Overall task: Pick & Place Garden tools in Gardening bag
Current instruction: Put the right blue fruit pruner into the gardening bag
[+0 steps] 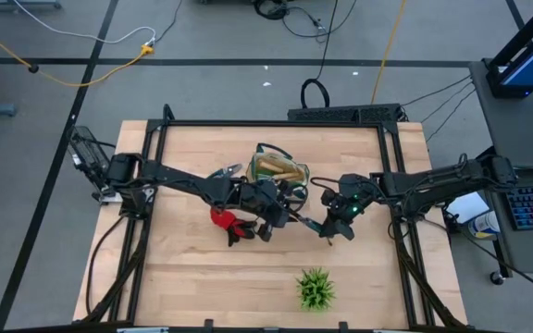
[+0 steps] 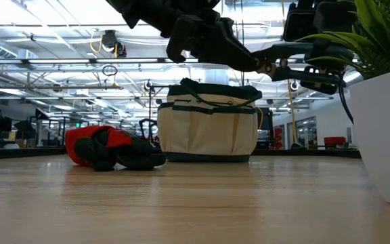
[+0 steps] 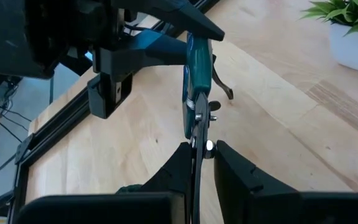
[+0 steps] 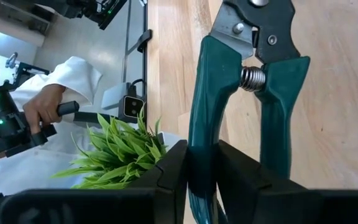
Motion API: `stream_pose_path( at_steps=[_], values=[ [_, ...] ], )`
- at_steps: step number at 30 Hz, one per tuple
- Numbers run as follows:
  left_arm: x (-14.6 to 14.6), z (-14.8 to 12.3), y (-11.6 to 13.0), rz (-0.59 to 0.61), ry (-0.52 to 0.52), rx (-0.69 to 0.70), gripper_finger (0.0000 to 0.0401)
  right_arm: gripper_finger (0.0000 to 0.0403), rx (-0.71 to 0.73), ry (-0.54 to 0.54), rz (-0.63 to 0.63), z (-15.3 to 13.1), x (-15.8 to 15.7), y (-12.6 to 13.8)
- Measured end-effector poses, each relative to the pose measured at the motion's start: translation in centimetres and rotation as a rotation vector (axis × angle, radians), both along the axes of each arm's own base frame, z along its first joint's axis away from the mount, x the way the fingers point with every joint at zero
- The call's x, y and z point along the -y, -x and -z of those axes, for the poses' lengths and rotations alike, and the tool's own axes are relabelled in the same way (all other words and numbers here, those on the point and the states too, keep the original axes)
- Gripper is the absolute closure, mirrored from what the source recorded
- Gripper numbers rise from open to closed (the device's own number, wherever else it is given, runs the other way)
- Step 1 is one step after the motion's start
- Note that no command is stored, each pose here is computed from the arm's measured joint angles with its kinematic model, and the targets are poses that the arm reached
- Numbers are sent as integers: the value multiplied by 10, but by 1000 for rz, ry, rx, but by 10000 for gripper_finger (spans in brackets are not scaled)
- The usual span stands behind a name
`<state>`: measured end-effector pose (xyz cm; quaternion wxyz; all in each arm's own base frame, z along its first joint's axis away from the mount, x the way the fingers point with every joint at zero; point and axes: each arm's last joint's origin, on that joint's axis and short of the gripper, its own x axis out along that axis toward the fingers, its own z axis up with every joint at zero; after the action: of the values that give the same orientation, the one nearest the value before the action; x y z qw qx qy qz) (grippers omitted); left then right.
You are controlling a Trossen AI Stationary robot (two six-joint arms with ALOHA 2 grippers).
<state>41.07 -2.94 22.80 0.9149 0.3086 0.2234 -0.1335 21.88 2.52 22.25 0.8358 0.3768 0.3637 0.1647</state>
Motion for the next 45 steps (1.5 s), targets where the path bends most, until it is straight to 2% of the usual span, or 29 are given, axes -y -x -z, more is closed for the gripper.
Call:
stream_pose_path(
  at_steps=[9,19,28,36,44,45],
  values=[
    [-1,1,0,-32,31,-11,357,283,3,-3,2,0,0,0],
    [-1,9,6,-74,61,-120,357,248,-3,-6,29,0,7,-1],
    [4,12,8,-95,46,-151,356,245,-44,-8,74,3,17,1],
    [13,0,17,-108,83,-163,356,245,-68,-4,116,5,26,2],
    [24,-17,39,-227,46,-224,356,245,-41,50,109,5,32,3],
    [25,-21,39,-238,55,-196,356,245,-42,59,103,6,33,3]
  ],
)
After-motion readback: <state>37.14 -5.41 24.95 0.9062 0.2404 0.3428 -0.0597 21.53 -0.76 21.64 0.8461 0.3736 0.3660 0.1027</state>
